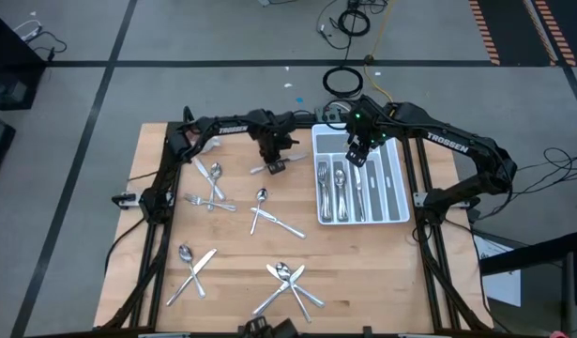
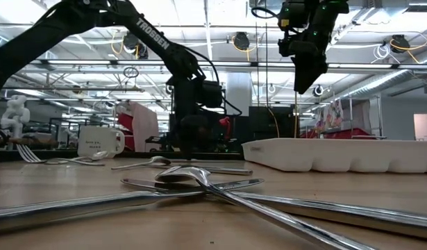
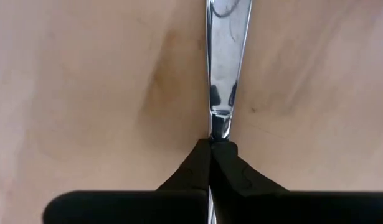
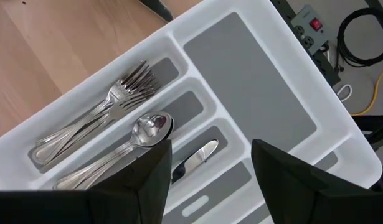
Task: Sort silverware
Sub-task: Put the silver table knife into the silverware tray
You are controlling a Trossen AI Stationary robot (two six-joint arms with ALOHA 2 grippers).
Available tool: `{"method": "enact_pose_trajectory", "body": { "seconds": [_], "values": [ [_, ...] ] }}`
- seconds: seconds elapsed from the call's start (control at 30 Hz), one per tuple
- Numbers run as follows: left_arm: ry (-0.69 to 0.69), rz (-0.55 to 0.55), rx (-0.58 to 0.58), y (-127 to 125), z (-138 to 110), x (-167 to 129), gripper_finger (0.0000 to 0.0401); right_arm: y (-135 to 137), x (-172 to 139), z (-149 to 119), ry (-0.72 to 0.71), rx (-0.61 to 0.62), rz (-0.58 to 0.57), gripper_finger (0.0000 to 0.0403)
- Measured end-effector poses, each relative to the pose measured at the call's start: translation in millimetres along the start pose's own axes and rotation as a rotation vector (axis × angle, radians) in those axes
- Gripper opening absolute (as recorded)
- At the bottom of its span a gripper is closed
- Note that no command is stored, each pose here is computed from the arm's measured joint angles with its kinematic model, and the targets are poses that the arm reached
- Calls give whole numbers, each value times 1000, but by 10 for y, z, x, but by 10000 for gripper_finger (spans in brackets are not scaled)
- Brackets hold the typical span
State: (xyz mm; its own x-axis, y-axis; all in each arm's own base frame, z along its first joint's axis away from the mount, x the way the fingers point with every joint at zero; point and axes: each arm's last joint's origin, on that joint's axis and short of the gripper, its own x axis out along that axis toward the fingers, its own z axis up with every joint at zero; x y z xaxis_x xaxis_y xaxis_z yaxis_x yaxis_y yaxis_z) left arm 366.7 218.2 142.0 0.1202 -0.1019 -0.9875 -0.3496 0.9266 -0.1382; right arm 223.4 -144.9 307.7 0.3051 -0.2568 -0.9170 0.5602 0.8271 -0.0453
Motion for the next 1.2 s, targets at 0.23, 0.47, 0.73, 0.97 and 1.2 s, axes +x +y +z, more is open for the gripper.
{"method": "enact_pose_trajectory", "body": {
  "seconds": [0.23,0.47,0.73,0.97,1.2],
  "values": [
    [45,-36,11,-173,-67,-115,1,5,0,1,-1,0,4,212],
    [77,-49,84,-544,-140,-331,1,59,-3,5,-6,-29,125,212],
    [-28,37,99,-1072,-513,-1224,0,214,-13,-4,-15,-147,282,212],
    [-379,68,-9,-1373,-1252,-2325,1,402,247,377,-265,-249,294,212],
    [-655,117,-187,-1433,-1946,-2915,10,772,722,893,-350,-330,331,212]
  ]
}}
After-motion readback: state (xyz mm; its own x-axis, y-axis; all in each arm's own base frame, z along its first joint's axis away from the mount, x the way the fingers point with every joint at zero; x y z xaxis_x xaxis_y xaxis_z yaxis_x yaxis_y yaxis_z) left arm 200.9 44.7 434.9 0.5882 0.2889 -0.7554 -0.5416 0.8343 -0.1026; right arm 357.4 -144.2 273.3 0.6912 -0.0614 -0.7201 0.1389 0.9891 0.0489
